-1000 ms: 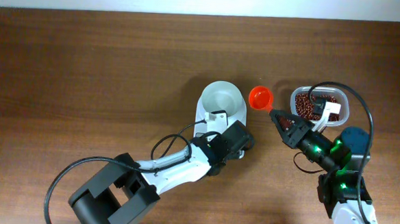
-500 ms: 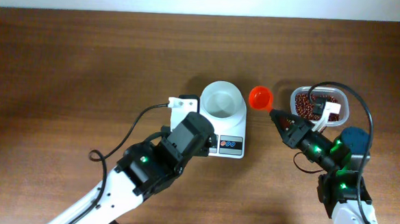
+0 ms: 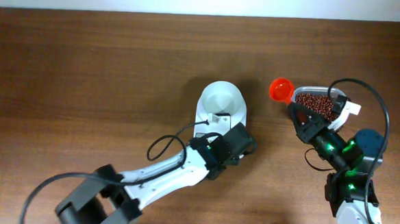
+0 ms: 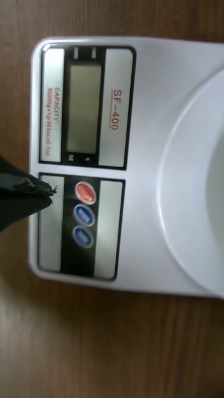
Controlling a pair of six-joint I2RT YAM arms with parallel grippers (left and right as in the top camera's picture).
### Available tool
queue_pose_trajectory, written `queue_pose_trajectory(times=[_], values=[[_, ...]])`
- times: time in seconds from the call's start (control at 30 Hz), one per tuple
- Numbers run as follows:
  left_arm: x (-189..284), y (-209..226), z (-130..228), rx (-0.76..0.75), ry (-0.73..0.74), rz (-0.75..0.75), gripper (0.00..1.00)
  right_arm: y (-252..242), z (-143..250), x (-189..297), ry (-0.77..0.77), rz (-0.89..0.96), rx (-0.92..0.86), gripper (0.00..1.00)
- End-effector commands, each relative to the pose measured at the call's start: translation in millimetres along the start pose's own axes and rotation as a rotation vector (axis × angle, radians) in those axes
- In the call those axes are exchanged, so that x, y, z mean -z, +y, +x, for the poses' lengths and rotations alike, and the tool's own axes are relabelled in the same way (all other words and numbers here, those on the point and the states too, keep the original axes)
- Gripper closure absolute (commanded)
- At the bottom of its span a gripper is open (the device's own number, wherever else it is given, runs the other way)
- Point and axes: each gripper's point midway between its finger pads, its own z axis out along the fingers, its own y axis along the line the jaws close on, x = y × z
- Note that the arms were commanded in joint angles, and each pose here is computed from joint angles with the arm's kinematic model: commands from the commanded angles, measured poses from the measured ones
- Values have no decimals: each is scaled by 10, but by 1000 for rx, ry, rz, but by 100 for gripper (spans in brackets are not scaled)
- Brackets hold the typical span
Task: Scoop and weigh 50g on scale
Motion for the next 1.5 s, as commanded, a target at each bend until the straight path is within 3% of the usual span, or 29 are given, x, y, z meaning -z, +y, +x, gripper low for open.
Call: queue_pose_trajectory(times=[0.0,0.23,0.93,1.47], values=[[-131,19,-9,12,-20,-28,100,49,-35,4,2,-15,12,96],[-135,40,-143,21,-92,-51,100,31,-10,4,12,-10,1,96],[-378,-4,39,63,-26,-37,100,36,-4,4,15,-12,1,96],[-392,55,-17,74,-40,-55,100,36,-5,4,15,-12,1,96]])
